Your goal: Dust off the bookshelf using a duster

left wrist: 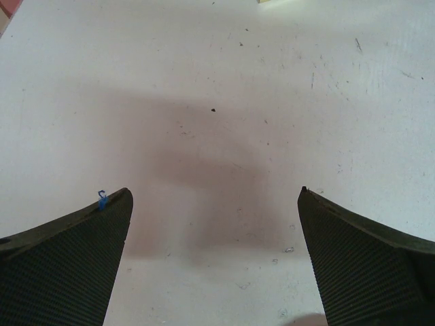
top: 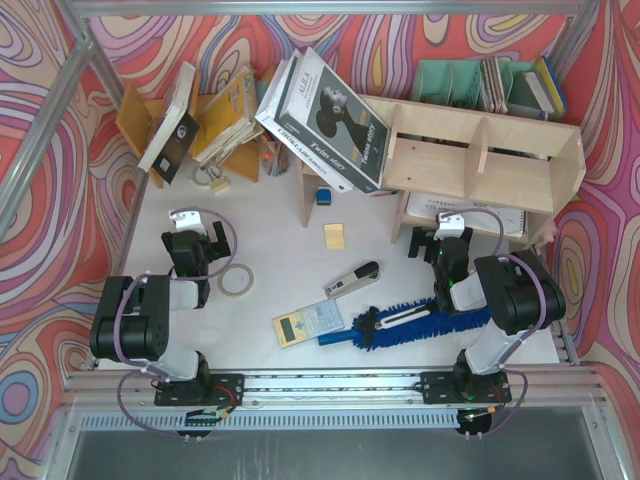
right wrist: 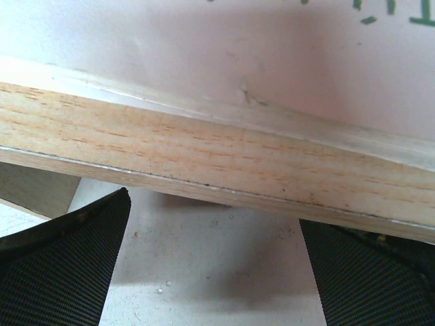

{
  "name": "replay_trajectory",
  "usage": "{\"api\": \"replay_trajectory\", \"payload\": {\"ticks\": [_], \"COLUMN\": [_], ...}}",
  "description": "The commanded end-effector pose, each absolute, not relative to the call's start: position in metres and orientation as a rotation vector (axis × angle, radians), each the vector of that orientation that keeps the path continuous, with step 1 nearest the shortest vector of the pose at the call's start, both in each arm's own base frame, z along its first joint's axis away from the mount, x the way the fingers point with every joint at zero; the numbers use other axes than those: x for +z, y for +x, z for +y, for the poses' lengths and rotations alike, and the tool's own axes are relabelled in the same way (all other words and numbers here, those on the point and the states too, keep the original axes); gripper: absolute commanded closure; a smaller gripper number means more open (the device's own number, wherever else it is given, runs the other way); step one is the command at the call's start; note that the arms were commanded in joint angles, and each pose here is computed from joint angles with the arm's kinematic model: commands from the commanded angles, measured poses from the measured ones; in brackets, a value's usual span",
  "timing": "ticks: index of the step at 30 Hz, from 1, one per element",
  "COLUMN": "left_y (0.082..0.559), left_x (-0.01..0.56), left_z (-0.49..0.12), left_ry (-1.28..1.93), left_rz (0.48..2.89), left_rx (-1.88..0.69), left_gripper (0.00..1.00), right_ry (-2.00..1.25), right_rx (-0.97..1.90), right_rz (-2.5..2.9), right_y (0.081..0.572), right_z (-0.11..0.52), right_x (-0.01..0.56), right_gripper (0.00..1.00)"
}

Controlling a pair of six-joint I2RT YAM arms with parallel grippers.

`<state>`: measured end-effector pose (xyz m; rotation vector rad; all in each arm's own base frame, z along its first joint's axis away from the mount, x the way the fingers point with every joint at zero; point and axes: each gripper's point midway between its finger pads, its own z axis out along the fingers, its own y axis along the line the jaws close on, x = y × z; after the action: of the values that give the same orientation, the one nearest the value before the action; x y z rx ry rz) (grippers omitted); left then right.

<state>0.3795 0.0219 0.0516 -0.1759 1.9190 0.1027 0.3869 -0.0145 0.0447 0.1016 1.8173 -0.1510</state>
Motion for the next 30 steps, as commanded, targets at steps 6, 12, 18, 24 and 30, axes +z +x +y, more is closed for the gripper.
{"api": "replay_trajectory", "payload": {"ticks": [6,12,18,24,30], "left_y": [0.3822,0.3823,0.3820,0.3820,0.3772], "left_x": [0.0523,0.0523,0.0524,0.0526,0.0584], "left_z": [0.0219,0.0215,0.0213,0.0218,0.0128], "left_ry": [-0.162,-0.158,-0.155,-0.160,-0.100], "left_rz": [1.921,1.921,1.921,1.920,1.885], "left_rx": [0.102,0.101,0.101,0.103,0.072], "left_gripper": [0.02,0.02,0.02,0.02,0.02], "right_ry": [0.109,0.110,0.111,0.111,0.087], "right_rx": [-0.149,-0.149,-0.148,-0.146,-0.144], "right_rz": [1.752,1.751,1.752,1.750,1.732], "right_y": [0.3967,0.3968,0.3968,0.3970,0.3954], "right_z": [-0.0154,-0.0155,-0.0154,-0.0152,-0.0136], "right_x": [0.0633,0.0635,0.0628,0.0637,0.0684], "right_gripper": [0.01,0.01,0.01,0.01,0.01]}}
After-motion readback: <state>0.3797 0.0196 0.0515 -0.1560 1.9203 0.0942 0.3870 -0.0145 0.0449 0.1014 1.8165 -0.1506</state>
